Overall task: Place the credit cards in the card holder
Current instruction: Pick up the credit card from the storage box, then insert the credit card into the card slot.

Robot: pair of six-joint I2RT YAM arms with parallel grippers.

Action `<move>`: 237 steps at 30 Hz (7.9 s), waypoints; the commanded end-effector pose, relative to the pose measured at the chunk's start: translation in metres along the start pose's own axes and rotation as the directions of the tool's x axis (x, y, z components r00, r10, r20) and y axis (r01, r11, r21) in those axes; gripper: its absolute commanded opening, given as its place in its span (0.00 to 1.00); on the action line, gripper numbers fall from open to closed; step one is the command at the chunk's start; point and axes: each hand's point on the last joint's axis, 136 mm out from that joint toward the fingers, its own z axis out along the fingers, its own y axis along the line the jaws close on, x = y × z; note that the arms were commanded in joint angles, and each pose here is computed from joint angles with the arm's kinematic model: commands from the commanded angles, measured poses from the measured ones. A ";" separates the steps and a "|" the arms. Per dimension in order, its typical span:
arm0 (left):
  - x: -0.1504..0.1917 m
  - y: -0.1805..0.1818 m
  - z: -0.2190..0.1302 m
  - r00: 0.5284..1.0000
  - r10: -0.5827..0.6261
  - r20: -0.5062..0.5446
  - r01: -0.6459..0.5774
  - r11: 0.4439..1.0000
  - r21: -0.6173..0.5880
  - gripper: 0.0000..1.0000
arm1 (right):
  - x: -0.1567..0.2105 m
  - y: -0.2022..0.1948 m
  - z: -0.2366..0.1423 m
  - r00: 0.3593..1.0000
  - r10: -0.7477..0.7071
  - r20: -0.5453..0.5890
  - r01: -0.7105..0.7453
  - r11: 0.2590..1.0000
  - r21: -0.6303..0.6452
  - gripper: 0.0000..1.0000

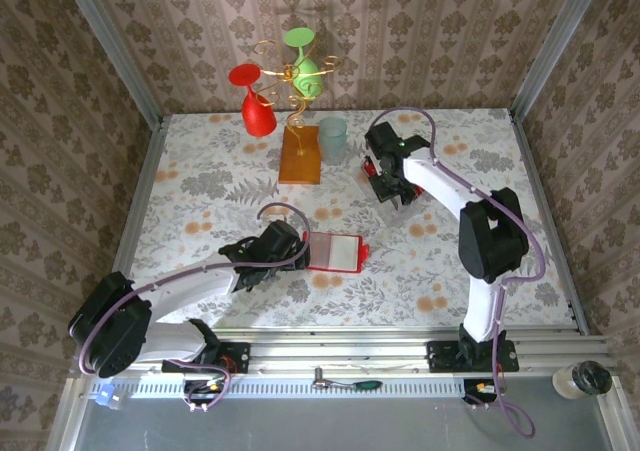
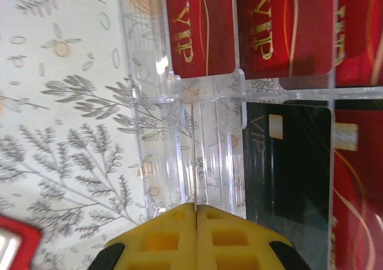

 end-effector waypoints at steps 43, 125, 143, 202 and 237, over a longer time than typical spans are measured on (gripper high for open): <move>0.009 0.016 -0.002 1.000 0.011 -0.008 -0.011 0.999 -0.033 1.00 | 0.046 0.186 0.015 0.938 0.333 -0.092 -0.319 0.731 -0.603 0.00; 0.034 0.023 0.034 0.985 0.117 -0.129 -0.137 0.977 -0.162 1.00 | 0.034 0.165 -0.005 0.696 0.715 0.062 -0.414 0.470 -0.779 0.00; 0.035 0.023 0.034 0.984 0.118 -0.131 -0.139 0.977 -0.163 1.00 | 0.046 0.160 0.022 0.670 0.739 0.068 -0.450 0.477 -0.755 0.00; 0.035 0.022 0.034 0.984 0.119 -0.133 -0.141 0.976 -0.165 1.00 | 0.066 0.178 0.020 0.670 0.740 -0.064 -0.452 0.338 -0.826 0.00; 0.030 0.018 0.028 0.984 0.125 -0.128 -0.145 0.975 -0.166 1.00 | 0.068 0.183 0.015 0.671 0.738 -0.073 -0.414 0.291 -0.863 0.00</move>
